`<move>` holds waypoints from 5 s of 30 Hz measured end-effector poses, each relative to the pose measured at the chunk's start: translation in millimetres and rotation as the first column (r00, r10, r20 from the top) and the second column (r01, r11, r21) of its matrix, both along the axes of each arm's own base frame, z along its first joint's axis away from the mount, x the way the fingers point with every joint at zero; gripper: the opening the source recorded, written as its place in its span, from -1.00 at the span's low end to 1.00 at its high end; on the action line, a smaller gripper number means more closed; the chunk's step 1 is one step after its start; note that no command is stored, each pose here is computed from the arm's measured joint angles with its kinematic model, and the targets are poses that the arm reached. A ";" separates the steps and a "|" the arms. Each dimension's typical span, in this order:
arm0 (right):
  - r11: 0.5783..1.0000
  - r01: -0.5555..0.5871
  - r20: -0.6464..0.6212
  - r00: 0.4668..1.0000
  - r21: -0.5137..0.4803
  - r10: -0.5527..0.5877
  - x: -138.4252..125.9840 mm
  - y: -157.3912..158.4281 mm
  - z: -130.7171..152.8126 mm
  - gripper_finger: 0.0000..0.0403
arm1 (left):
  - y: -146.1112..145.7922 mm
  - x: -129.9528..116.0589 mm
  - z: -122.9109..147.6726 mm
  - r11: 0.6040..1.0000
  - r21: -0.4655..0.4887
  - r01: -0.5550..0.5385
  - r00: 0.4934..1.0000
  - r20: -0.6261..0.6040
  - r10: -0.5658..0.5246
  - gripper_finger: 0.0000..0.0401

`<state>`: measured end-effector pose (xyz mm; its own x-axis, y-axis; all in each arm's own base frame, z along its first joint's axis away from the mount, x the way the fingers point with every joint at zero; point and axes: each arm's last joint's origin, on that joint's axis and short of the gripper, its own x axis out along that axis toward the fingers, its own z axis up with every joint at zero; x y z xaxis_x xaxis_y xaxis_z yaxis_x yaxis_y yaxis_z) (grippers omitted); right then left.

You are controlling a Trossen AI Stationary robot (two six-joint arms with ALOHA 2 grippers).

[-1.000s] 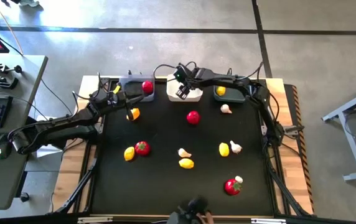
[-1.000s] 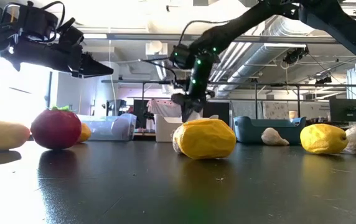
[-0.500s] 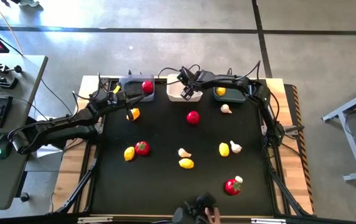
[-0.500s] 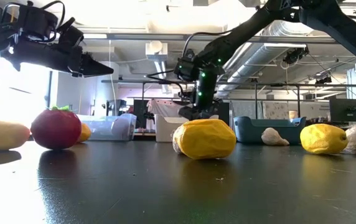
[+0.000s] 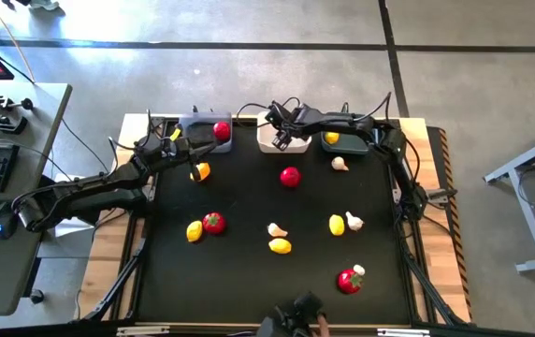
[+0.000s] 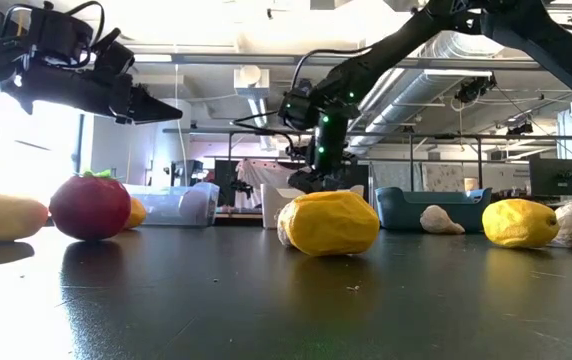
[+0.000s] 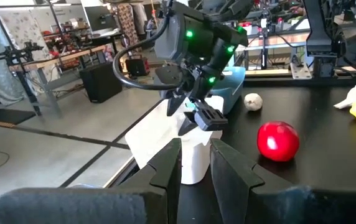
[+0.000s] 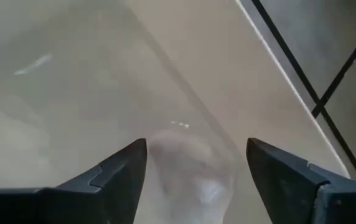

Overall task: Sort produce into baskets
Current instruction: Put the lemon into the blue bin

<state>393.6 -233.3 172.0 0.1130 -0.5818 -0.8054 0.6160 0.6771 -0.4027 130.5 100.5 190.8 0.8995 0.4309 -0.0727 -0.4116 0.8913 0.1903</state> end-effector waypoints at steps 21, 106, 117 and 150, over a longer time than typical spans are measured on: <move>0.954 -0.301 0.396 0.874 -0.013 0.281 17.8 80.0 16.1 -0.85 | 1.4 1.4 -3.1 1.000 -0.013 -0.003 1.000 -0.019 0.003 -0.65; 0.729 -0.556 0.286 0.831 0.398 0.478 -44.5 358.8 -18.1 -0.30 | 1.4 2.3 -4.5 0.994 -0.105 -0.006 1.000 0.016 0.007 -0.66; 0.832 -0.364 0.145 0.931 0.419 0.334 -91.2 258.6 64.1 -0.34 | 0.4 3.1 -3.7 0.995 -0.102 0.004 1.000 0.024 -0.002 -0.66; 0.798 0.507 -0.050 0.852 0.325 -0.521 -197.2 -28.3 12.2 -0.32 | -0.9 3.7 -5.2 0.991 -0.129 0.022 1.000 0.021 -0.020 -0.66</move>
<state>196.5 -261.6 184.2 -0.0946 -0.2797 -0.9554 0.9202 0.3417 -0.1912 134.3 99.6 185.7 0.9101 0.3999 -0.1086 -0.3949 0.9164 0.0651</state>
